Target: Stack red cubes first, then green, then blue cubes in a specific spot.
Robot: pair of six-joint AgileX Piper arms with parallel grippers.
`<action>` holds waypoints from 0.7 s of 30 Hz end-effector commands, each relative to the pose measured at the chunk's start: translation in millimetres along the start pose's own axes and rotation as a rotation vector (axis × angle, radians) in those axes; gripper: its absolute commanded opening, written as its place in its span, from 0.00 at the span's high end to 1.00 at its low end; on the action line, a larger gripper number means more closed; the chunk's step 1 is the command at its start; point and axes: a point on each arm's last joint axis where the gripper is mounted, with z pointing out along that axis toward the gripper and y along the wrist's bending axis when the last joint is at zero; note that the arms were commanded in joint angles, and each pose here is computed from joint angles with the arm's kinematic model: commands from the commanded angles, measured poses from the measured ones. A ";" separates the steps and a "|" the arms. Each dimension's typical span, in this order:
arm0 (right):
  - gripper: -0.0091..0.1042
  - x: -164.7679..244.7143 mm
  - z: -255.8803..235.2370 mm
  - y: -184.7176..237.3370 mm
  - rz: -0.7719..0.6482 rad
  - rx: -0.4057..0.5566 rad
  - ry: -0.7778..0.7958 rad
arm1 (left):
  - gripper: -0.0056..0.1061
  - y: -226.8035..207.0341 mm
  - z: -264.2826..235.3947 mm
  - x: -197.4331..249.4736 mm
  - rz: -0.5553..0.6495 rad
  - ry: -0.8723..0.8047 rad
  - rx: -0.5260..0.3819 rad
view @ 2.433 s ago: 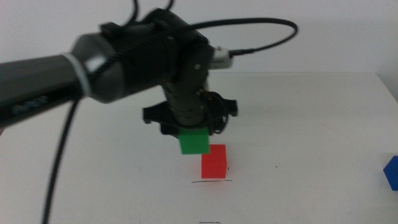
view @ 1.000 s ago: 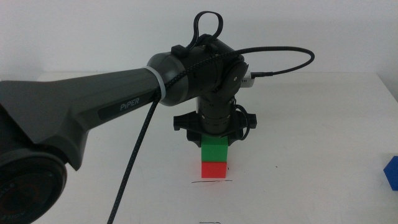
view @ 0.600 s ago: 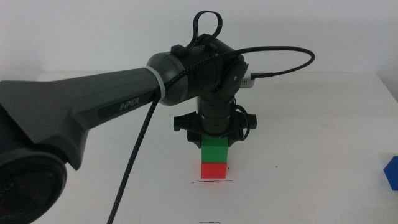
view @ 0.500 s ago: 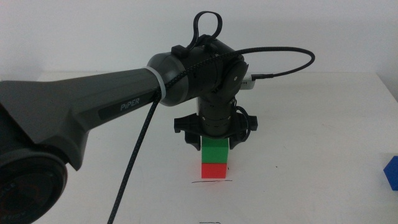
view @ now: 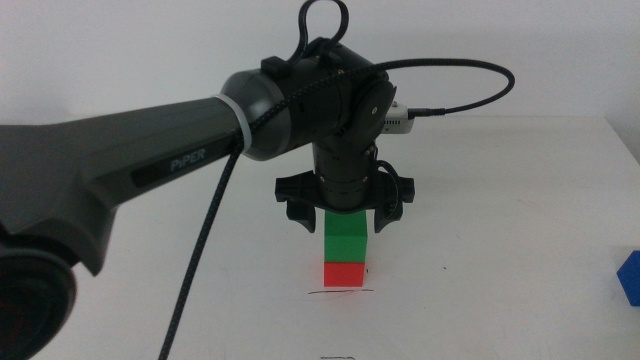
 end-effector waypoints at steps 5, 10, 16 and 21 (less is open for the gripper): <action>0.34 -9.9 -1.8 0.6 -0.016 0.000 -0.089 | 0.12 4.8 -69.9 -1.7 -0.006 -0.119 0.086; 0.34 -9.9 -1.8 0.6 -0.016 0.000 -0.089 | 0.12 16.4 -112.9 5.4 0.017 -0.171 0.104; 0.34 -9.9 -1.8 0.6 -0.016 0.000 -0.089 | 0.12 45.0 -182.1 31.9 0.066 -0.194 0.109; 0.34 -9.9 -1.8 0.6 -0.016 0.000 -0.089 | 0.12 68.9 -235.8 51.8 0.287 -0.334 0.126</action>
